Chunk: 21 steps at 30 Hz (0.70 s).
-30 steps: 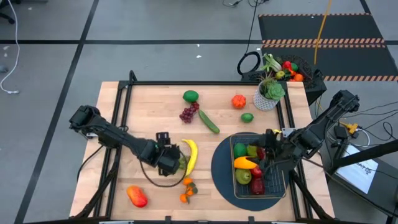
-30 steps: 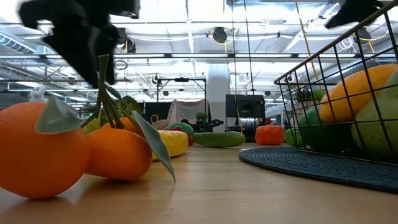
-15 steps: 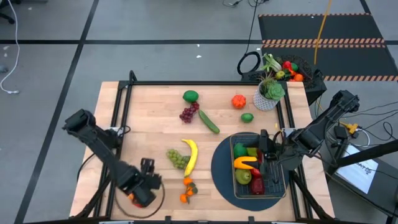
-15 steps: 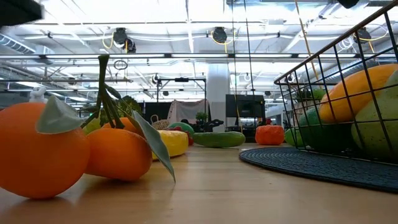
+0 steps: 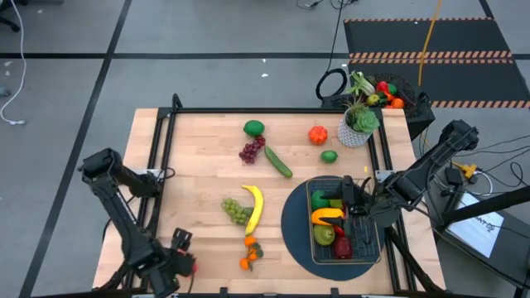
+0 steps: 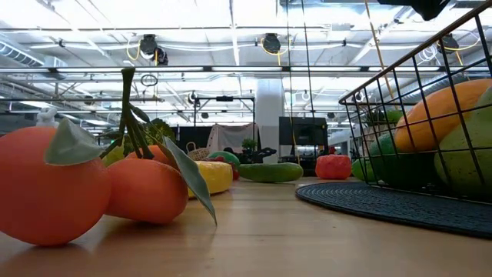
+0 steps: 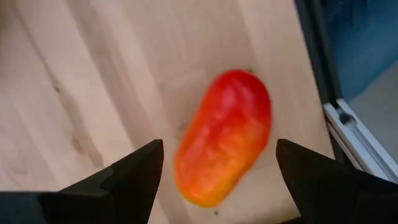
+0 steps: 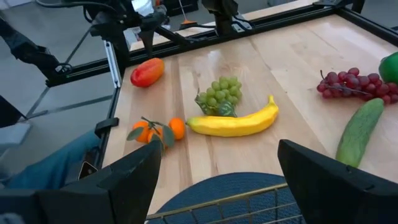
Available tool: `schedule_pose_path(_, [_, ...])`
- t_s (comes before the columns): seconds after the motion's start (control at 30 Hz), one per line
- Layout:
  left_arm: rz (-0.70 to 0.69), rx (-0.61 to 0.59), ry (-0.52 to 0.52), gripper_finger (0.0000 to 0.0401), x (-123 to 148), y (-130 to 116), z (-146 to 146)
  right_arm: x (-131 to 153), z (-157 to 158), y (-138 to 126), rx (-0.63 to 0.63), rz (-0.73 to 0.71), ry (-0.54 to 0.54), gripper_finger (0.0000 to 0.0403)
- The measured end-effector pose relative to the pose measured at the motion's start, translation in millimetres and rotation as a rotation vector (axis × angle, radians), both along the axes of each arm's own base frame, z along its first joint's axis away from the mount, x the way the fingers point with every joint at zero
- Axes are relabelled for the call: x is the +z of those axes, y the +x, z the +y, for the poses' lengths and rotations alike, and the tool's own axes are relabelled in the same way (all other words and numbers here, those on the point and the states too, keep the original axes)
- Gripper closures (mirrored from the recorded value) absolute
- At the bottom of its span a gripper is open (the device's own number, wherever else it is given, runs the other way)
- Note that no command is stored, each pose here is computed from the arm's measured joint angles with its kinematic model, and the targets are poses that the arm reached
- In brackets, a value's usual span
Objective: Build produce basket
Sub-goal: Put the red mango into the wire basket
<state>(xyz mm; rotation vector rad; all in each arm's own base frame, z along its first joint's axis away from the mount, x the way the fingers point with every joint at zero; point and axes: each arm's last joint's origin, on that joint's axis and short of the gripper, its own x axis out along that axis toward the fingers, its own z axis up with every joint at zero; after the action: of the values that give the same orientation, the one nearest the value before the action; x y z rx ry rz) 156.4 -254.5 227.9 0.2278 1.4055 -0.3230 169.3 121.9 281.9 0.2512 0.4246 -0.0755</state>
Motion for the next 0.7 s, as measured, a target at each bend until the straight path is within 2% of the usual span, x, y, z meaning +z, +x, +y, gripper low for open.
schedule_pose_path(0.2, [-0.022,-0.061,-0.016,0.0089,0,-12,-10,0,0,0,0.002,0.0,-0.002,0.0089])
schedule_pose_path(0.4, [-0.071,-0.091,0.046,0.0089,-7,-15,-7,0,0,0,0.002,0.0,-0.001,0.0089])
schedule_pose_path(0.7, [0.01,-0.101,0.053,0.0089,-31,-22,1,0,0,0,0.001,0.0,0.002,0.0089])
